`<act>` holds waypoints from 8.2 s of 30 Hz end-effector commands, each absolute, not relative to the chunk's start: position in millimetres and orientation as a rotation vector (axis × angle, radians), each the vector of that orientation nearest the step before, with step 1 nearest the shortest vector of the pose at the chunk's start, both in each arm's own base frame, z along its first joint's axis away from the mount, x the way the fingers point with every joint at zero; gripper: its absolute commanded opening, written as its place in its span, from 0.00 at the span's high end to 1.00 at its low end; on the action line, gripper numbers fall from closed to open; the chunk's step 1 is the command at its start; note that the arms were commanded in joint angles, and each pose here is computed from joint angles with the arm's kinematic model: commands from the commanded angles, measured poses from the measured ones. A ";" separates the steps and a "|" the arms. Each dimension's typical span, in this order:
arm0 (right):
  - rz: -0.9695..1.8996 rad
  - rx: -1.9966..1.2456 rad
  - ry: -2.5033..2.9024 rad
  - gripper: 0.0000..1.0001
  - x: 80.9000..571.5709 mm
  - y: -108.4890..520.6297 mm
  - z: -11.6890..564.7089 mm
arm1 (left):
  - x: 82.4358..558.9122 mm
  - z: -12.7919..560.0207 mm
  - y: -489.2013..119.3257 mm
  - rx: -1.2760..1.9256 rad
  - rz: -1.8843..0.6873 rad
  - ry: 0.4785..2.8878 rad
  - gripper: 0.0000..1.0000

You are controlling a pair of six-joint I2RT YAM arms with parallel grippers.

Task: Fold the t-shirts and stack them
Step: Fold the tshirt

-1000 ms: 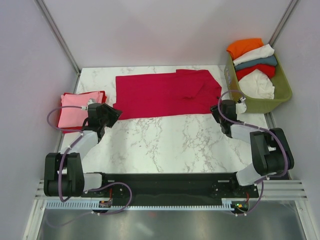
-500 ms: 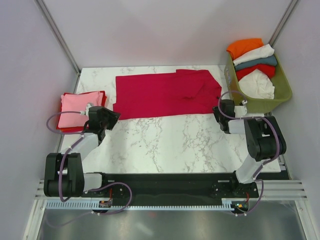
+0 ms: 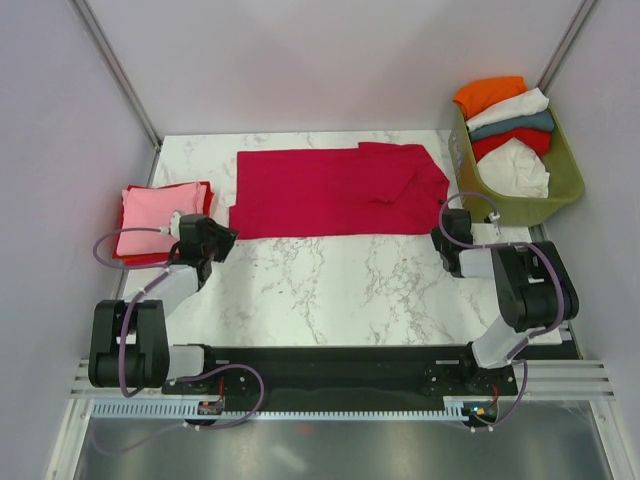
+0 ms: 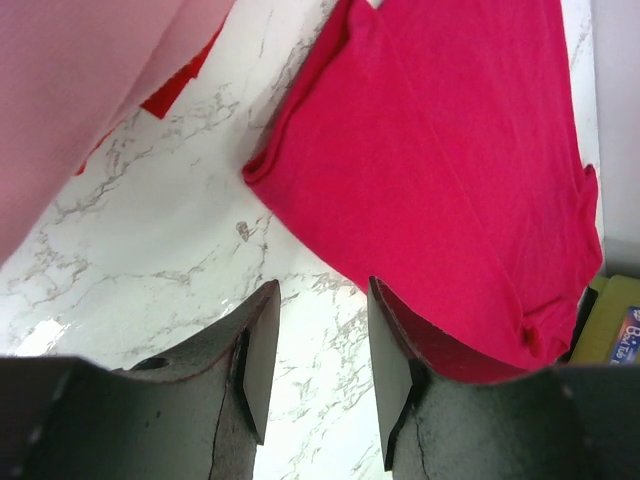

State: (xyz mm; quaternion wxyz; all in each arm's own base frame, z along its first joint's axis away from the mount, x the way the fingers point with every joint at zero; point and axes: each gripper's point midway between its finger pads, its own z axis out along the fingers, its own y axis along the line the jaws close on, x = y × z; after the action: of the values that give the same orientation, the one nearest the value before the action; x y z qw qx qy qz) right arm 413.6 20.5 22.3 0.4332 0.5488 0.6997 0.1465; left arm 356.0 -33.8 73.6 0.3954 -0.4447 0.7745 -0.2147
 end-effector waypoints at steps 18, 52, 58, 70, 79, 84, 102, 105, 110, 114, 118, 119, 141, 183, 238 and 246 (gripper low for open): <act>0.403 1.323 1.743 1.00 358.2 22.9 38.2 | 390.0 41.9 -32.1 -1.252 -0.536 1.932 0.54; 0.346 1.300 1.689 1.00 334.3 8.6 85.0 | 371.2 69.6 -32.1 -1.198 -0.488 1.972 0.98; 0.343 1.297 1.735 1.00 300.3 8.3 73.8 | 333.9 57.8 -33.0 -1.176 -0.481 2.006 0.98; 0.313 1.324 1.764 1.00 289.8 6.7 73.2 | 324.8 68.1 -32.7 -1.191 -0.475 2.018 0.98; 0.322 1.380 1.758 1.00 267.2 4.6 59.8 | 304.3 55.5 -33.6 -1.205 -0.480 2.029 0.98; 0.329 1.406 1.757 1.00 285.8 8.2 66.4 | 321.7 66.6 -36.6 -1.212 -0.510 2.018 0.98; 0.307 1.489 1.742 1.00 246.4 0.3 45.3 | 278.2 47.8 -14.0 -1.307 -0.470 2.004 0.98; 0.297 1.471 1.724 1.00 241.4 -3.7 48.0 | 273.6 46.0 -14.0 -1.303 -0.461 2.020 0.98; 0.262 1.446 1.752 1.00 237.0 -6.0 48.5 | 268.3 46.8 -9.8 -1.306 -0.429 2.011 0.98; 0.245 1.435 1.774 1.00 235.3 -6.1 46.5 | 264.0 45.0 -7.5 -1.314 -0.415 1.998 0.98; 0.223 1.434 1.764 1.00 233.6 -9.9 47.1 | 261.0 42.7 -6.5 -1.315 -0.402 2.005 0.98; 0.230 1.432 1.757 1.00 234.4 -9.8 49.4 | 260.9 43.1 -6.9 -1.311 -0.402 2.006 0.98; 0.173 0.934 1.816 0.47 301.9 -1.6 156.1 | 279.9 147.1 3.6 -0.968 -0.356 1.913 0.17; 0.026 0.080 2.385 0.46 536.6 135.9 47.8 | 536.8 90.1 -107.2 -0.382 -0.443 2.342 0.28; 0.247 0.289 2.199 0.37 592.5 93.5 116.6 | 534.7 75.1 -16.7 -0.603 -0.013 2.345 0.34; 0.252 0.299 2.203 0.38 591.2 90.2 113.6 | 545.1 52.2 -14.4 -0.608 0.014 2.386 0.37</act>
State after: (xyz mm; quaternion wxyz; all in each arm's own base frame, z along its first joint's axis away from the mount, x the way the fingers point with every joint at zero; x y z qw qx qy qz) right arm 586.8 94.3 84.4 0.4063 0.1178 0.9008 0.0976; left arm 534.6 -22.8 56.1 0.3307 -0.2254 0.9164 -0.0115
